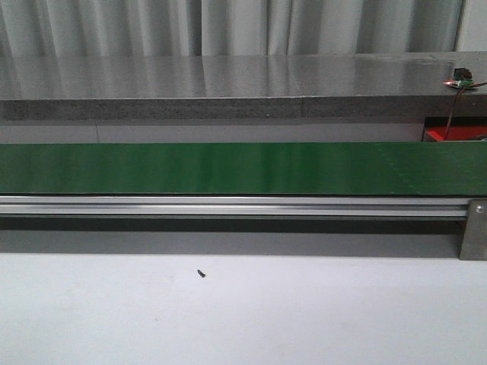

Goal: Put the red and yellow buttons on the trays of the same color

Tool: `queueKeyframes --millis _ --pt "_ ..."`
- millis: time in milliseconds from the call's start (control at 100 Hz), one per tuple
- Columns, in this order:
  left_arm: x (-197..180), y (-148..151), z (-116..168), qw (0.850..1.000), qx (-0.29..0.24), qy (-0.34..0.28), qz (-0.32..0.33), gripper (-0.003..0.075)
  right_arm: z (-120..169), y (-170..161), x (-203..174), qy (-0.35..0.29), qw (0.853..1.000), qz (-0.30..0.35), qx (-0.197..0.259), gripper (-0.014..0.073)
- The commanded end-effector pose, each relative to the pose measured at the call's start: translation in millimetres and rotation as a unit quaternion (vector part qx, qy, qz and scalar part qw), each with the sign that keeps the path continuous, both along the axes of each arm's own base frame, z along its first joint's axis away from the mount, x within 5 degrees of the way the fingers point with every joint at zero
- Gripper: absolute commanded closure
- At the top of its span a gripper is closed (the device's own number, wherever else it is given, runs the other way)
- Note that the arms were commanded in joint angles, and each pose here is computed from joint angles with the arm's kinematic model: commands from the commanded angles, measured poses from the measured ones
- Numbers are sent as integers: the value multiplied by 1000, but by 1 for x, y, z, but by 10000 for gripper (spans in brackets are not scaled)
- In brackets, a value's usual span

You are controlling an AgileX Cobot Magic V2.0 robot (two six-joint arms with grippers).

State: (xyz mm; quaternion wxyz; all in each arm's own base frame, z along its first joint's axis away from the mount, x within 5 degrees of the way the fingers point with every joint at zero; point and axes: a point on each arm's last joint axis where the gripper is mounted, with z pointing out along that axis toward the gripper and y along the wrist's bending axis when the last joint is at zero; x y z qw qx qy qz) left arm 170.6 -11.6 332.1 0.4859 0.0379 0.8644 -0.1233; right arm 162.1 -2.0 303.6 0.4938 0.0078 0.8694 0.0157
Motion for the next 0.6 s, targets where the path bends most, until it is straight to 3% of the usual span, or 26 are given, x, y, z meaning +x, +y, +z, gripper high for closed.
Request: queueKeyframes --millis 0,230,590 --pt "2 1 16 998 -20 -51 23 740 10 0 -10 -54 999 -1 -7 718" --pt "5 7 20 995 -31 -72 55 740 5 1 -35 -82 997 -1 -9 718" --pt "21 45 40 986 -29 -75 145 740 6 1 -39 -88 996 0 -9 718"
